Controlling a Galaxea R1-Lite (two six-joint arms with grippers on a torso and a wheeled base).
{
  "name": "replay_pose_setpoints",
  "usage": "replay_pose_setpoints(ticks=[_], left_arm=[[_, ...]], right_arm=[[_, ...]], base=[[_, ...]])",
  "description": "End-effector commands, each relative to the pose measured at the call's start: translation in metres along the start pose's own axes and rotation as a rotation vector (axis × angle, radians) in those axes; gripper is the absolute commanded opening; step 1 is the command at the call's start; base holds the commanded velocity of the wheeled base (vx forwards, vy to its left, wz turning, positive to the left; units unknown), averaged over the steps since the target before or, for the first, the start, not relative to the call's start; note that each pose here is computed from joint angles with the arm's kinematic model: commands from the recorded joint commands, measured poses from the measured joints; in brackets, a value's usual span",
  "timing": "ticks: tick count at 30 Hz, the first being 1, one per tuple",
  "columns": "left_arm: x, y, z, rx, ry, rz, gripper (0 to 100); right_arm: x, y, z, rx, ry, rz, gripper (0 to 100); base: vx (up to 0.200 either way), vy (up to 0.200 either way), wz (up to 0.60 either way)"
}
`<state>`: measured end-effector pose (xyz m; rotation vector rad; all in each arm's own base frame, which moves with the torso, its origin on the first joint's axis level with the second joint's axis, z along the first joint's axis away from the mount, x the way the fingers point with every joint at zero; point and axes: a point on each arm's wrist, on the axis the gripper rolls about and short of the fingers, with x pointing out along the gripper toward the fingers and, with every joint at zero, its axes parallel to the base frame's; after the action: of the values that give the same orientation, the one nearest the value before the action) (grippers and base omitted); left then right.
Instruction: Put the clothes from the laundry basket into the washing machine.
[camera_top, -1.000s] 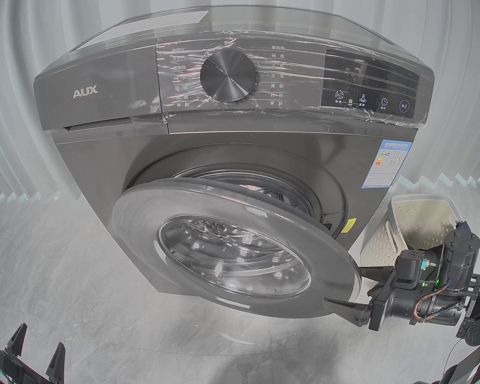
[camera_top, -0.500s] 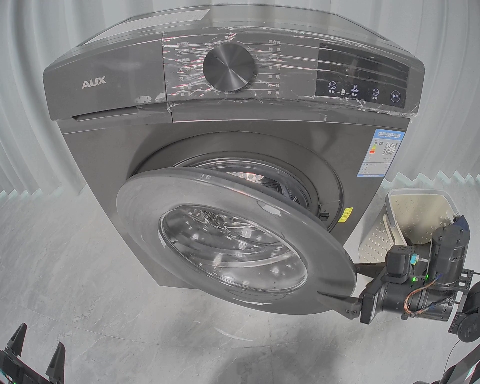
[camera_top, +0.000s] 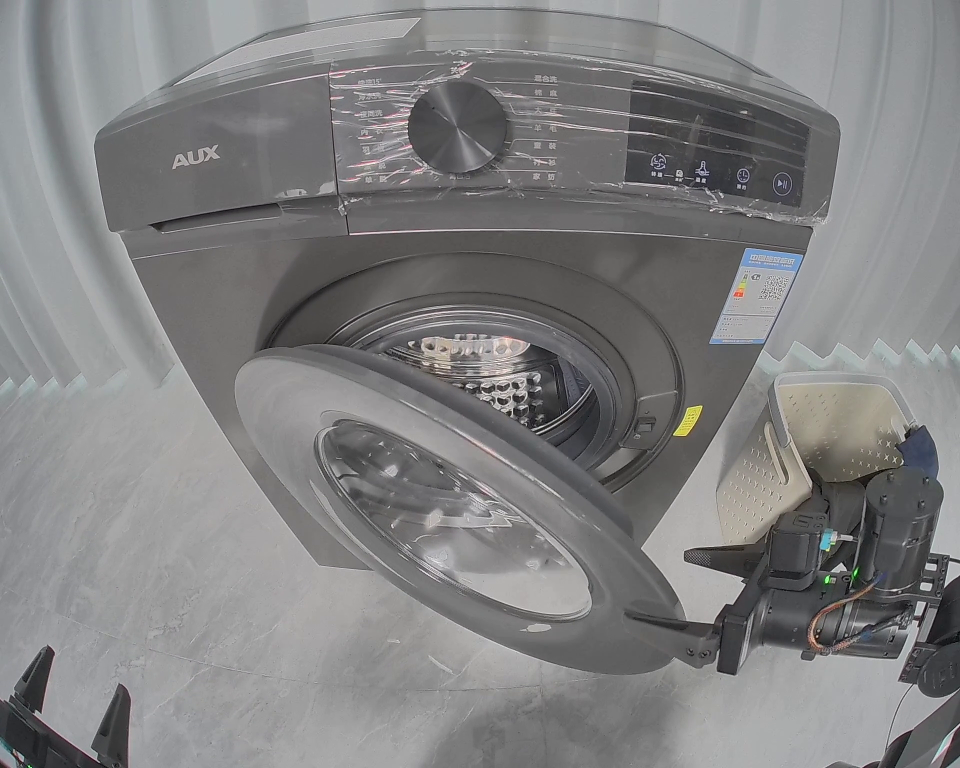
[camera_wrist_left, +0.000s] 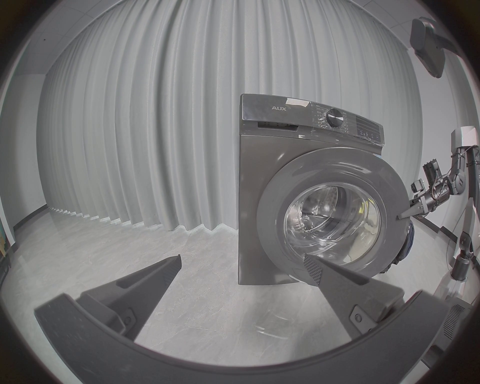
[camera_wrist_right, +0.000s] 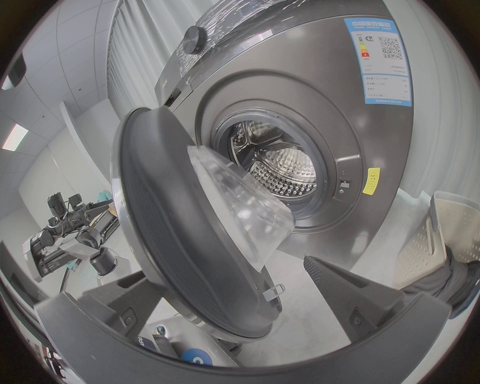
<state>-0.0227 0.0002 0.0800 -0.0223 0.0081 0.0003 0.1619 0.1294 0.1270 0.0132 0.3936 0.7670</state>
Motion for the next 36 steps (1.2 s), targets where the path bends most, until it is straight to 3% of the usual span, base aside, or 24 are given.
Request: replay_pose_setpoints(ticks=[1, 17, 22, 23, 26, 29, 30, 33, 35, 36], left_arm=[[0.000, 0.000, -0.004, -0.001, -0.004, 0.001, 100], [0.000, 0.000, -0.004, -0.001, -0.003, 0.000, 100], [0.000, 0.000, -0.004, 0.001, -0.003, 0.000, 100], [0.000, 0.000, -0.004, 0.001, -0.003, 0.000, 100], [0.000, 0.000, -0.004, 0.001, -0.003, 0.000, 100], [0.000, 0.000, -0.004, 0.001, -0.003, 0.000, 100], [0.000, 0.000, -0.004, 0.001, -0.003, 0.000, 100], [0.000, 0.000, -0.004, 0.001, -0.003, 0.000, 100], [0.000, 0.000, -0.004, 0.001, -0.003, 0.000, 100], [0.000, 0.000, -0.004, 0.001, -0.003, 0.000, 100]], right_arm=[[0.009, -0.004, 0.004, 0.005, 0.000, -0.015, 100], [0.002, 0.024, -0.009, -0.022, 0.044, 0.117, 100], [-0.013, 0.023, 0.004, 0.004, -0.037, 0.115, 100], [-0.021, 0.022, 0.013, 0.034, -0.094, 0.118, 100], [-0.032, 0.016, 0.030, 0.065, -0.181, 0.098, 100], [-0.035, 0.012, 0.038, 0.072, -0.217, 0.094, 100], [-0.035, 0.006, 0.041, 0.082, -0.220, 0.070, 100], [-0.013, -0.021, 0.031, 0.107, -0.141, -0.114, 100], [0.008, -0.031, 0.020, 0.103, -0.078, -0.201, 100], [0.009, -0.032, 0.019, 0.102, -0.075, -0.204, 100]], base=[[-0.200, 0.000, 0.00], [-0.013, 0.000, 0.00], [0.000, 0.000, 0.00], [0.000, 0.000, 0.00], [0.000, 0.000, 0.00], [0.000, 0.000, 0.00], [0.000, 0.000, 0.00], [0.000, 0.000, 0.00], [0.000, 0.000, 0.00], [0.000, 0.000, 0.00]])
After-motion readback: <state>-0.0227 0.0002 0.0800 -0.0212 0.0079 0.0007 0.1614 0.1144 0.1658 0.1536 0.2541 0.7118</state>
